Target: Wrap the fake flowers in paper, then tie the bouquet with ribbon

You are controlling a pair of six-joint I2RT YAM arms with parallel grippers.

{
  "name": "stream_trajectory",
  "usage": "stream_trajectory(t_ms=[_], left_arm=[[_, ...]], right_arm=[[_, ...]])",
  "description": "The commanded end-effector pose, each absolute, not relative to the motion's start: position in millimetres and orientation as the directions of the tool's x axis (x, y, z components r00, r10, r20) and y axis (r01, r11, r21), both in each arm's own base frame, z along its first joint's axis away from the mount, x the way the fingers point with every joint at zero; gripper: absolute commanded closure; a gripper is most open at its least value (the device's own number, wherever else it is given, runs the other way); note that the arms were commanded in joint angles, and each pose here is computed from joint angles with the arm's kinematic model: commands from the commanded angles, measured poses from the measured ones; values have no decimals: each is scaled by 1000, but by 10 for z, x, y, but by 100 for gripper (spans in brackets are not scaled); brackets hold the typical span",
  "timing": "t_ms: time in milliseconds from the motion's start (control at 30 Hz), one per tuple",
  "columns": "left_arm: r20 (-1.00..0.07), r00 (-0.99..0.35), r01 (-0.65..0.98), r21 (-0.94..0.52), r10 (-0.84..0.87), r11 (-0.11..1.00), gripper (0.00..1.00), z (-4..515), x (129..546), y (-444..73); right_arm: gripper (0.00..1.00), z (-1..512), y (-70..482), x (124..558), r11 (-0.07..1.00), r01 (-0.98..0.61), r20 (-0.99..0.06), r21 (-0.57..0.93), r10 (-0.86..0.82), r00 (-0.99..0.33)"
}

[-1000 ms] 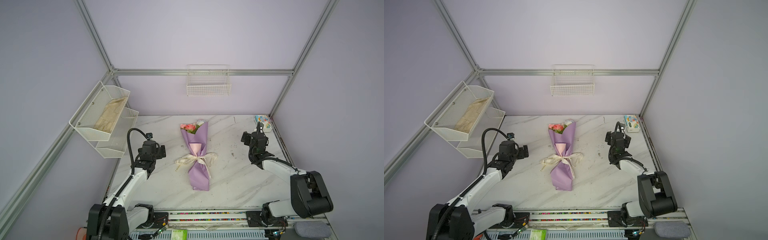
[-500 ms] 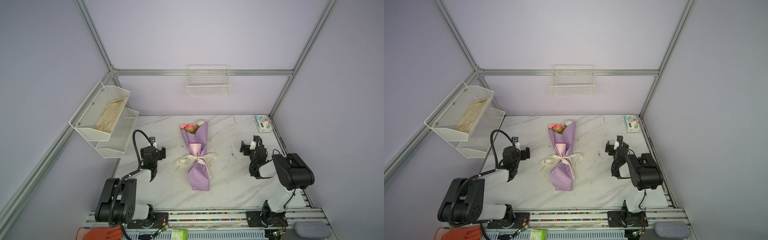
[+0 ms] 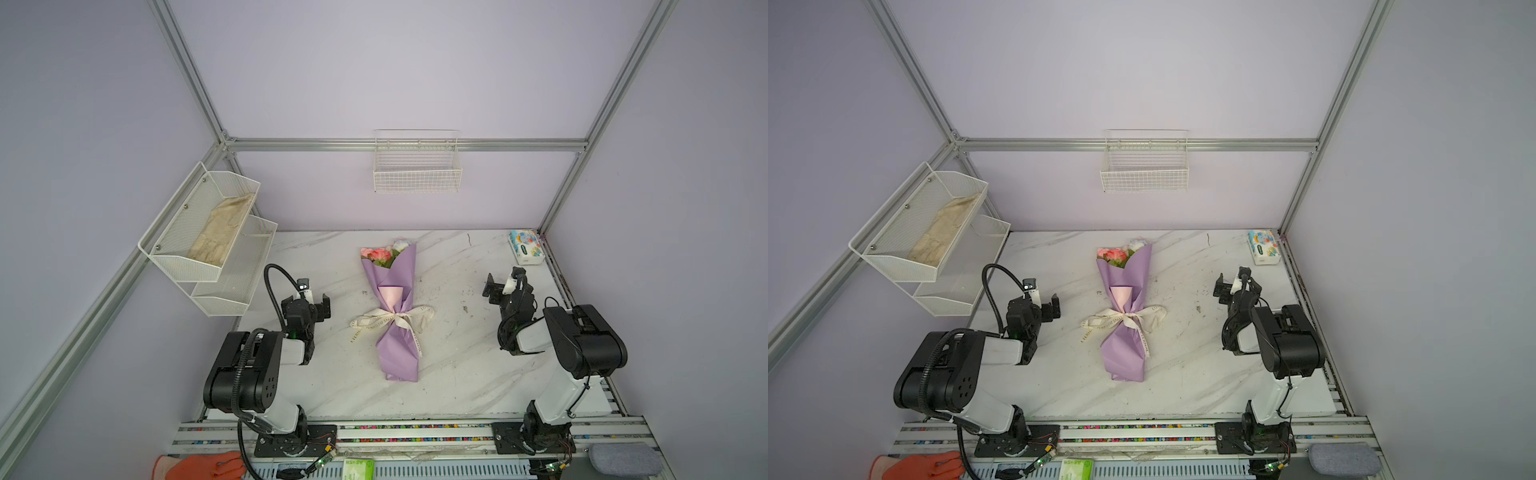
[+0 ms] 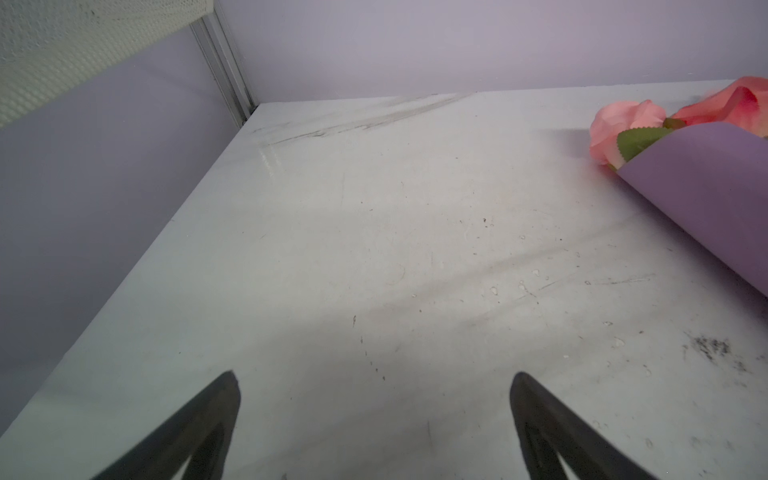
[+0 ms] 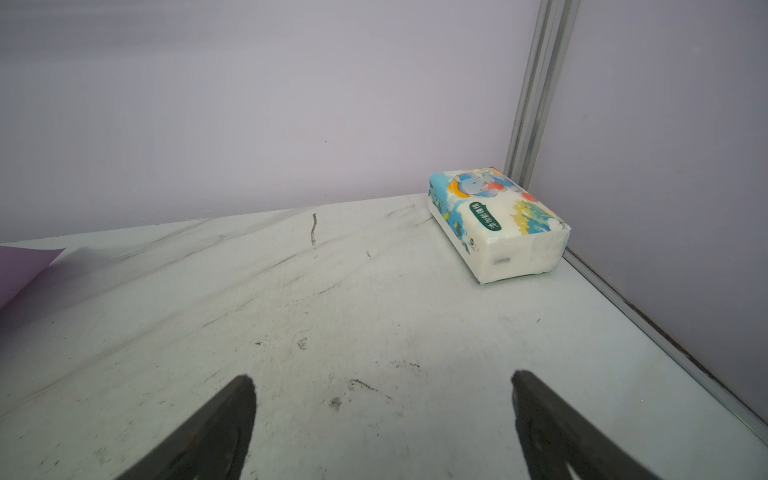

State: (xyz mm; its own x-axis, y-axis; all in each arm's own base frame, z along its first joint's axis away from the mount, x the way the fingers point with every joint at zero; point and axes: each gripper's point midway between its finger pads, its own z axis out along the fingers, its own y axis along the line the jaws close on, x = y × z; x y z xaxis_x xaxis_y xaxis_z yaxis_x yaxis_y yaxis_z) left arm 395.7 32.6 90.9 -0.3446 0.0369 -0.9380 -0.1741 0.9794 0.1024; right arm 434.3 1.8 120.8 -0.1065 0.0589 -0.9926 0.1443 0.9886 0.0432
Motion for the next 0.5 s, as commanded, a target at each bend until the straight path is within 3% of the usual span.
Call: stream_trajectory(t_ms=[0,467], left_arm=[[-966,-256,-206,77,22,975,0,1126,4009,377],[-967,-256,-206,77,22,975,0,1127,4008,377]], right_arm=[[3,1343,-11,4368,986,158,-996,54,63,-55],[3,1342,-12,4363,986,158,-997,53,62,-52]])
